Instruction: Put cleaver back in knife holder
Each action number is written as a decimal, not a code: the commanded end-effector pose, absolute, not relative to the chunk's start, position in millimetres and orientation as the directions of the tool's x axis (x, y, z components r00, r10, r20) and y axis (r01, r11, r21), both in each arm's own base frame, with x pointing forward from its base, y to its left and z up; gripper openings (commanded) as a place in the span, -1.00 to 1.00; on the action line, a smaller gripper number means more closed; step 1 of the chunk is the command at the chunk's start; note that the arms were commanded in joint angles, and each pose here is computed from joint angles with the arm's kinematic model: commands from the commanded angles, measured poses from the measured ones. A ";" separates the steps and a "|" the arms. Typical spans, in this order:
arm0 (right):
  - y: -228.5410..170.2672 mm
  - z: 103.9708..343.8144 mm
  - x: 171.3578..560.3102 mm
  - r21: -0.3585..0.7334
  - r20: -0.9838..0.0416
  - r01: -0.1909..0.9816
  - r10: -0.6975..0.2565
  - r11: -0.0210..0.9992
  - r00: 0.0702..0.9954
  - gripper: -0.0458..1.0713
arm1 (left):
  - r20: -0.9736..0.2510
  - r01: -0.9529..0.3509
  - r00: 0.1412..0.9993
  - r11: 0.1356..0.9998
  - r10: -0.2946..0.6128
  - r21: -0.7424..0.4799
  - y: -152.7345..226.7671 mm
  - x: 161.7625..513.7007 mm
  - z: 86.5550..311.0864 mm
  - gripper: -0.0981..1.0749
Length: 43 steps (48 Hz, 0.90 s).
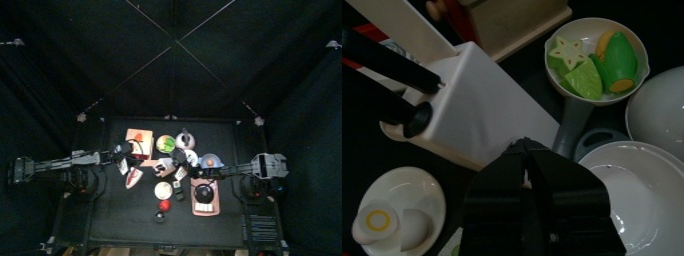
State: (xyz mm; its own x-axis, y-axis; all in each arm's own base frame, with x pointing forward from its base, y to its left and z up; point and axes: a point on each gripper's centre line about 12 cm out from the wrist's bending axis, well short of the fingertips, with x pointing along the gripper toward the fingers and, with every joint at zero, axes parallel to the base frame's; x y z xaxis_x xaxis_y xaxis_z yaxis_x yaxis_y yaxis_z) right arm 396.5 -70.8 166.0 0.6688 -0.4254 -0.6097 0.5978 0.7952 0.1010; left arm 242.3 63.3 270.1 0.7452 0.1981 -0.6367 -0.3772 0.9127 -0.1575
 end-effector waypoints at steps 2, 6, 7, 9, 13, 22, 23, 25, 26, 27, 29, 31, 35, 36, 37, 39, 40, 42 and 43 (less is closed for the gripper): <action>-72.4 180.9 404.2 0.124 -0.579 0.589 -0.424 0.799 0.697 -0.25 | -0.610 -0.369 0.765 0.916 0.204 -0.156 65.2 250.4 282.3 -0.19; -71.4 180.3 406.6 0.129 -0.579 0.581 -0.414 0.804 0.702 -0.25 | -0.618 -0.372 0.760 0.915 0.204 -0.155 66.7 254.6 281.3 -0.19; -71.2 179.7 406.8 0.129 -0.581 0.580 -0.413 0.804 0.702 -0.25 | -0.622 -0.371 0.756 0.916 0.202 -0.154 66.5 255.2 279.9 -0.19; -70.9 179.5 407.4 0.131 -0.581 0.578 -0.410 0.805 0.703 -0.25 | -0.627 -0.372 0.753 0.915 0.201 -0.154 67.1 257.7 278.6 -0.19; -70.6 178.2 407.7 0.131 -0.584 0.576 -0.407 0.807 0.703 -0.25 | -0.633 -0.375 0.748 0.914 0.201 -0.153 68.4 260.8 277.4 -0.19; -69.5 176.8 408.4 0.135 -0.587 0.570 -0.397 0.811 0.705 -0.25 | -0.618 -0.373 0.759 0.915 0.205 -0.154 70.6 267.6 279.5 -0.18; -69.1 176.1 408.6 0.137 -0.589 0.568 -0.395 0.811 0.705 -0.25 | -0.615 -0.372 0.761 0.915 0.206 -0.154 70.7 268.3 279.9 -0.18; -68.7 176.0 409.3 0.139 -0.589 0.565 -0.390 0.814 0.708 -0.25 | -0.614 -0.372 0.762 0.915 0.205 -0.157 70.8 269.2 279.9 -0.18; -68.7 175.5 408.9 0.138 -0.590 0.565 -0.390 0.814 0.707 -0.25 | -0.612 -0.372 0.764 0.915 0.205 -0.158 71.0 269.8 280.4 -0.18; -68.5 175.3 409.5 0.139 -0.590 0.564 -0.389 0.814 0.707 -0.25 | -0.613 -0.372 0.763 0.915 0.206 -0.156 71.2 270.4 280.1 -0.18; -68.4 174.7 409.6 0.139 -0.591 0.563 -0.388 0.815 0.707 -0.25 | -0.612 -0.372 0.764 0.915 0.205 -0.158 71.4 271.7 279.9 -0.18; -68.4 174.7 409.6 0.139 -0.591 0.563 -0.388 0.815 0.707 -0.25 | -0.614 -0.372 0.762 0.915 0.205 -0.157 71.7 272.8 278.4 -0.18; -68.4 174.7 410.1 0.137 -0.591 0.561 -0.388 0.816 0.708 -0.25 | -0.615 -0.372 0.761 0.915 0.204 -0.157 72.5 275.9 276.5 -0.18; -68.3 175.2 410.6 0.138 -0.589 0.559 -0.387 0.817 0.710 -0.25 | -0.616 -0.374 0.760 0.914 0.205 -0.157 73.3 277.0 275.2 -0.18; -68.3 175.2 410.6 0.138 -0.589 0.559 -0.387 0.817 0.710 -0.25 | -0.615 -0.374 0.761 0.914 0.205 -0.157 73.5 277.8 275.2 -0.18; -68.3 175.2 410.6 0.138 -0.589 0.559 -0.387 0.817 0.710 -0.25 | -0.616 -0.377 0.760 0.912 0.207 -0.158 74.8 279.4 273.3 -0.18; -68.3 174.6 410.7 0.136 -0.590 0.559 -0.387 0.818 0.709 -0.25 | -0.616 -0.377 0.760 0.912 0.207 -0.158 75.1 280.5 272.8 -0.17; -68.1 175.2 410.7 0.137 -0.589 0.558 -0.385 0.819 0.711 -0.25 | -0.616 -0.376 0.760 0.913 0.207 -0.157 75.6 282.6 271.4 -0.17; -68.2 175.7 411.1 0.138 -0.588 0.558 -0.385 0.819 0.711 -0.25 | -0.619 -0.379 0.758 0.912 0.208 -0.158 76.3 283.3 270.7 -0.17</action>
